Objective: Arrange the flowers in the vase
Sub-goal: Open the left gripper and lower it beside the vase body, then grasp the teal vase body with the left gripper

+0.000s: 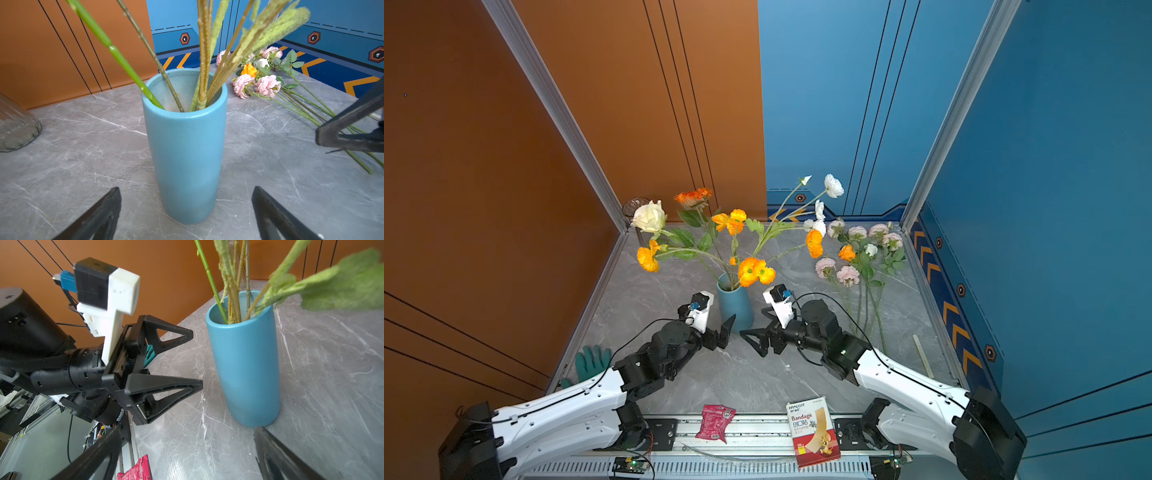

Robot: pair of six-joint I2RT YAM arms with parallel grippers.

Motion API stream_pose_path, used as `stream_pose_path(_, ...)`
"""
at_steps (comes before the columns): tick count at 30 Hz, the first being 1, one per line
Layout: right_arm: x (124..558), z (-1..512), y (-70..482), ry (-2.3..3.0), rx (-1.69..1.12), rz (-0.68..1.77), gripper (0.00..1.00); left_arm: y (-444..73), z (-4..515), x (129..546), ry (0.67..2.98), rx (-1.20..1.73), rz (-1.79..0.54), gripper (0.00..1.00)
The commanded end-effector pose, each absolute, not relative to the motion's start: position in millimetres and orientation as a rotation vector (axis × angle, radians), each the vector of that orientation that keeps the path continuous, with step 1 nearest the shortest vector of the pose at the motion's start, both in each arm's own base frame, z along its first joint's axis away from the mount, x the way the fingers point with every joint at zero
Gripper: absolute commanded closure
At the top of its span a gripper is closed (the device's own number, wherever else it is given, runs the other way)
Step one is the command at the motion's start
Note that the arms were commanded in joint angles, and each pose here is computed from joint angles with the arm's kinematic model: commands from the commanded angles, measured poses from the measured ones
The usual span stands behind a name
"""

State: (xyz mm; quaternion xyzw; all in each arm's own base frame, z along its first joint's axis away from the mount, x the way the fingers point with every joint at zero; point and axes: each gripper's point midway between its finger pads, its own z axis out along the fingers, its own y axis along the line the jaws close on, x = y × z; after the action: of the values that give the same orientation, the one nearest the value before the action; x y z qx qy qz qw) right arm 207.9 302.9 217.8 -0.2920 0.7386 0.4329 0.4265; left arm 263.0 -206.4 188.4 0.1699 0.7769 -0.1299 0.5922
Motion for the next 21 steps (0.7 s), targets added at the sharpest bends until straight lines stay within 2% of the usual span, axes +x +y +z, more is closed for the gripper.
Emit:
stream_pose_path(1, 211.1, 204.2, 298.1, 1.871, -0.730, 1.034, 0.00, -214.1, 215.1, 276.6, 1.663, 0.347, -0.334, 0.02)
stream_pose_path(19, 218.0, 199.6, 306.2, 1.872, -0.767, 1.073, 0.00, -247.4, 198.5, 346.8, 1.666, 0.324, -0.436, 0.01)
stream_pose_path(21, 219.6, 199.2, 305.8, 1.870, -0.763, 1.072, 0.00, -252.3, 197.7, 347.1, 1.657, 0.337, -0.460, 0.10)
